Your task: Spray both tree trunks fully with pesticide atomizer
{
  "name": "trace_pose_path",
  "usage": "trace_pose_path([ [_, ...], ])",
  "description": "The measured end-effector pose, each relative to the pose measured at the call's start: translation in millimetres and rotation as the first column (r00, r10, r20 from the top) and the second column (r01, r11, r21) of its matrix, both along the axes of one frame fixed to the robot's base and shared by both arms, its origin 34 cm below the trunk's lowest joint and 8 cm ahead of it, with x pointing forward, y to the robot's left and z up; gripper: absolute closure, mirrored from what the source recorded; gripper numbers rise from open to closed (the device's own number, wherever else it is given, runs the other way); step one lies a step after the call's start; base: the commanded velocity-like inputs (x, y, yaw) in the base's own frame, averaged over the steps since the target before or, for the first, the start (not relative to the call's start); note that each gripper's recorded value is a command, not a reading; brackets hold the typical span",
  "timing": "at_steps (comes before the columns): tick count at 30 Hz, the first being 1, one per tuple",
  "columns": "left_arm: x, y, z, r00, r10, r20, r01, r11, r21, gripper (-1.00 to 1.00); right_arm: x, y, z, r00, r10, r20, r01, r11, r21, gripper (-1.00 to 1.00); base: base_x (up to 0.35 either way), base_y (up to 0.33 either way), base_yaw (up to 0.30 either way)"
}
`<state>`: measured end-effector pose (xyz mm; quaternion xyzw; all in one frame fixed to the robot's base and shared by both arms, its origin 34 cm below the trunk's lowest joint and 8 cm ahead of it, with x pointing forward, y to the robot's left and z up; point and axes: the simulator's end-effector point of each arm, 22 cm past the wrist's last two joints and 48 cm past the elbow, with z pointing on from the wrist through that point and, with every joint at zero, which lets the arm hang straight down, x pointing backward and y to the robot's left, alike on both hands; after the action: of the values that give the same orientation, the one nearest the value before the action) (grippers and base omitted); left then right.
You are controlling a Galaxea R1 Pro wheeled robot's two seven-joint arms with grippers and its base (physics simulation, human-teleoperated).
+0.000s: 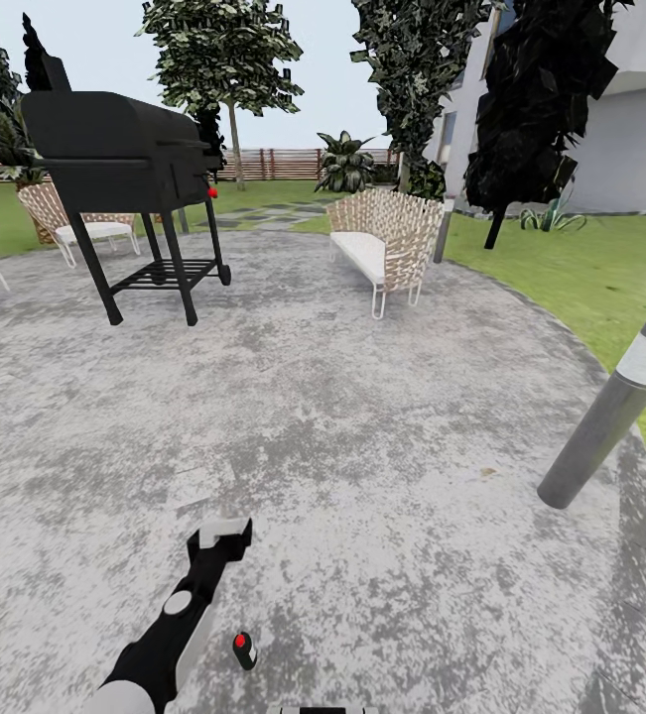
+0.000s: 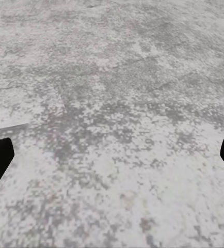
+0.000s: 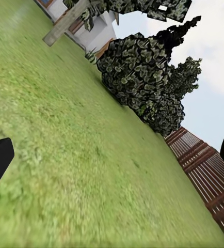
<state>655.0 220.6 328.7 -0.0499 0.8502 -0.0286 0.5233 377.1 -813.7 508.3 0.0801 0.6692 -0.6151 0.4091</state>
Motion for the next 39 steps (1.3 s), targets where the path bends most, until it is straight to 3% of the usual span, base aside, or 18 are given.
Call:
trace_pose_path([
  [9,2,3,4,1.000,0.006,0.024,-0.006,1.000,0.006,-1.00,-3,0,-3,1.000,-0.005,-0.008,0.006,1.000,0.005,-1.00,0.000,0.000,0.000],
  [15,3,-7,6,1.000,0.004,0.028,-0.004,1.000,-0.004,-1.00,-4,0,-4,1.000,-0.007,-0.011,0.007,1.000,0.006,-1.00,0.000,0.000,0.000],
  [19,7,-3,12,0.998,0.040,0.041,-0.040,0.999,0.005,-1.00,-4,0,-6,1.000,-0.007,-0.015,0.007,1.000,0.007,-1.00,0.000,0.000,0.000],
  [39,-5,2,-32,0.998,0.059,-0.029,-0.058,0.998,0.014,-1.00,-8,-5,-25,0.996,-0.018,-0.087,0.018,1.000,-0.001,-1.00,0.000,0.000,0.000],
])
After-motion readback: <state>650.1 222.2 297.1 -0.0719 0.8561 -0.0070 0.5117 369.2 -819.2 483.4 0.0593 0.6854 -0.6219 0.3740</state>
